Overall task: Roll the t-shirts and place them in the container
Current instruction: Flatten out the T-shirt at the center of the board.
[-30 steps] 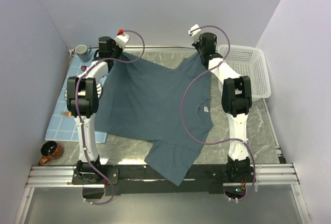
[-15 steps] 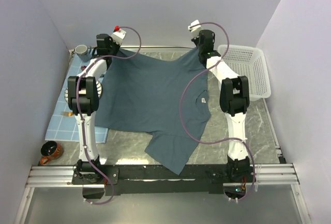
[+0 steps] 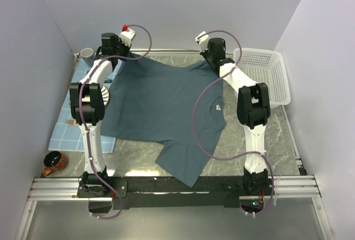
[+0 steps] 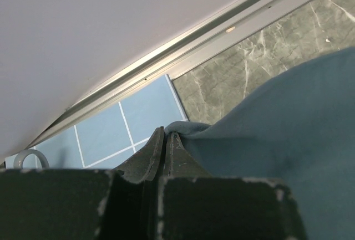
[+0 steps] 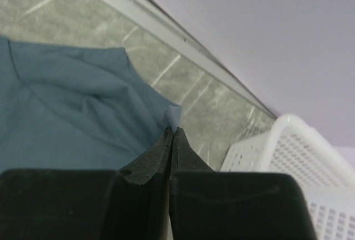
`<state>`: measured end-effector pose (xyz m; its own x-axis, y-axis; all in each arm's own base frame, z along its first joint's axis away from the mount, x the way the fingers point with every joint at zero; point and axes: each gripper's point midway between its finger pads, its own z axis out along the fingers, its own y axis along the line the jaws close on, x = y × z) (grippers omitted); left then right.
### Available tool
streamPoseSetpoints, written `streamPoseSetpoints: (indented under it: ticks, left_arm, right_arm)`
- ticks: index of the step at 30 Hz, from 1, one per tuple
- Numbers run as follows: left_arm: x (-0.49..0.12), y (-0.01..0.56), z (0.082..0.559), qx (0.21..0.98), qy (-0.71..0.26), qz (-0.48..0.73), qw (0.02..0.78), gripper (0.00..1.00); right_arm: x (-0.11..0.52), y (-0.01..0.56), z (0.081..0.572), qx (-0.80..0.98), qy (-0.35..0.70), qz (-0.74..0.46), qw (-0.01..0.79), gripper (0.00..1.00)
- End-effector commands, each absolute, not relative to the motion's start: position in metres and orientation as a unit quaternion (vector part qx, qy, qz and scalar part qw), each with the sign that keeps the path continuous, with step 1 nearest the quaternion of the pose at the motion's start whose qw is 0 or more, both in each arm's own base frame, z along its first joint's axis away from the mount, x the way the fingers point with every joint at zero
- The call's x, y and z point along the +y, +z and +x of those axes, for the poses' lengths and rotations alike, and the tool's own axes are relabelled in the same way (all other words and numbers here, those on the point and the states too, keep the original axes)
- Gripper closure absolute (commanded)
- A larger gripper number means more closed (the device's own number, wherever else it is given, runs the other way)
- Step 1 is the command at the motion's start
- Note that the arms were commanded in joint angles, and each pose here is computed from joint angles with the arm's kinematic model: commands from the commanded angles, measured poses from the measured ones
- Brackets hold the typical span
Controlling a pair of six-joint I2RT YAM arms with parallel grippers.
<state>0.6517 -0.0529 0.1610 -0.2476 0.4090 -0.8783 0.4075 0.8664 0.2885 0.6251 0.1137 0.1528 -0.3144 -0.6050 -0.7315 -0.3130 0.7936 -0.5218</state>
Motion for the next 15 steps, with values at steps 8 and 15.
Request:
streamPoseSetpoints:
  ticks: [8, 15]
  left_arm:
    - [-0.043, 0.208, 0.661, 0.741, 0.043, 0.315, 0.591, 0.99]
    - [-0.042, 0.201, 0.665, 0.721, 0.104, 0.379, 0.571, 0.99]
  right_arm:
    - [0.093, 0.216, 0.585, 0.788, -0.151, -0.262, 0.537, 1.00]
    - [0.080, 0.219, 0.573, 0.804, -0.151, -0.244, 0.520, 1.00]
